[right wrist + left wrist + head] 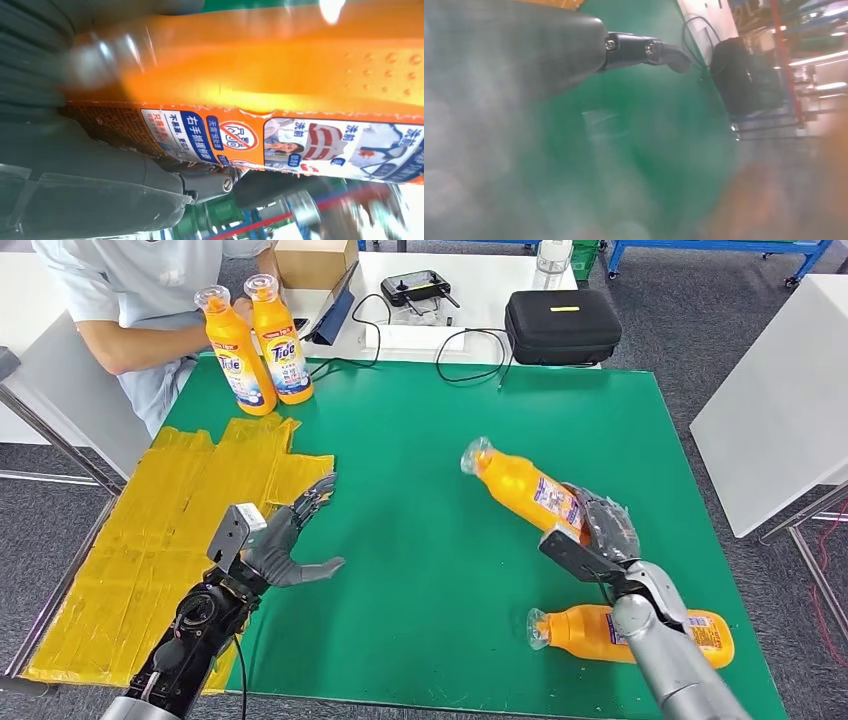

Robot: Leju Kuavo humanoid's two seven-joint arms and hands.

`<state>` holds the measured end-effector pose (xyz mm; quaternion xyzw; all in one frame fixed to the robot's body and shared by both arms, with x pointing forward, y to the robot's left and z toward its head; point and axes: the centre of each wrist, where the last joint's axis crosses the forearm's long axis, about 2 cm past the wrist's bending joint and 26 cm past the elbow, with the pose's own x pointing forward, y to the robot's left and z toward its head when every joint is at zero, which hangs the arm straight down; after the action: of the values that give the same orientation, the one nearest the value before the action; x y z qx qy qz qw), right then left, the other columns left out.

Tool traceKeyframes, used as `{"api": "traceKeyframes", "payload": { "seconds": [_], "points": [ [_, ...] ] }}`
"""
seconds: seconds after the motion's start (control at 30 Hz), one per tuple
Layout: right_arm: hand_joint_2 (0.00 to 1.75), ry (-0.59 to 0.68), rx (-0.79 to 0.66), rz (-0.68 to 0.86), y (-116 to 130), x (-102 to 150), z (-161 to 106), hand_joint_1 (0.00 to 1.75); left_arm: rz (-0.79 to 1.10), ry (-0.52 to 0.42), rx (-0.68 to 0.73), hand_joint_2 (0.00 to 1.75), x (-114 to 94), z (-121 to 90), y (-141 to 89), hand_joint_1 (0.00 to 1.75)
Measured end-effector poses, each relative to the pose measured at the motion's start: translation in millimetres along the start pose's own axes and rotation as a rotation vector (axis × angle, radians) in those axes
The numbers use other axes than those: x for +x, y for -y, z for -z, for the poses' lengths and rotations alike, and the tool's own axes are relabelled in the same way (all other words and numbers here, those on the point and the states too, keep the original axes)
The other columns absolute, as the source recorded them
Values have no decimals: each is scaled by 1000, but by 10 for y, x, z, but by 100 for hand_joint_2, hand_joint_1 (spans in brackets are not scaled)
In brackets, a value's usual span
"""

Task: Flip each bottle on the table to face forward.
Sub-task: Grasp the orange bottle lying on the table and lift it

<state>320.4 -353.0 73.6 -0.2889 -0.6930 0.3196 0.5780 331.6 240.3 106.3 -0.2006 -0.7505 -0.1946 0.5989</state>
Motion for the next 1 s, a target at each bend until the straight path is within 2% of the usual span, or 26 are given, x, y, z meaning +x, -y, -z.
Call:
{"api": "traceKeyframes", "payload": {
  "seconds": [0.1,0.2,0.57,0.7,0.83,1.0],
  "points": [
    [175,21,-136,212,-137,351,16,175,28,-25,-37,175,35,69,61,0],
    [175,53,-207,315,-235,640,42,175,49,-37,-76,175,98,197,144,0],
    [175,99,-264,435,-357,966,43,175,58,-22,-124,175,210,379,251,0],
    [175,133,-269,519,-478,1173,64,175,11,-6,-142,175,355,567,302,0],
    [175,162,-239,592,-618,1402,74,175,-28,22,-152,175,515,754,364,0],
    [175,221,-154,620,-802,1665,79,175,-59,47,-164,175,615,864,411,0]
  ]
}}
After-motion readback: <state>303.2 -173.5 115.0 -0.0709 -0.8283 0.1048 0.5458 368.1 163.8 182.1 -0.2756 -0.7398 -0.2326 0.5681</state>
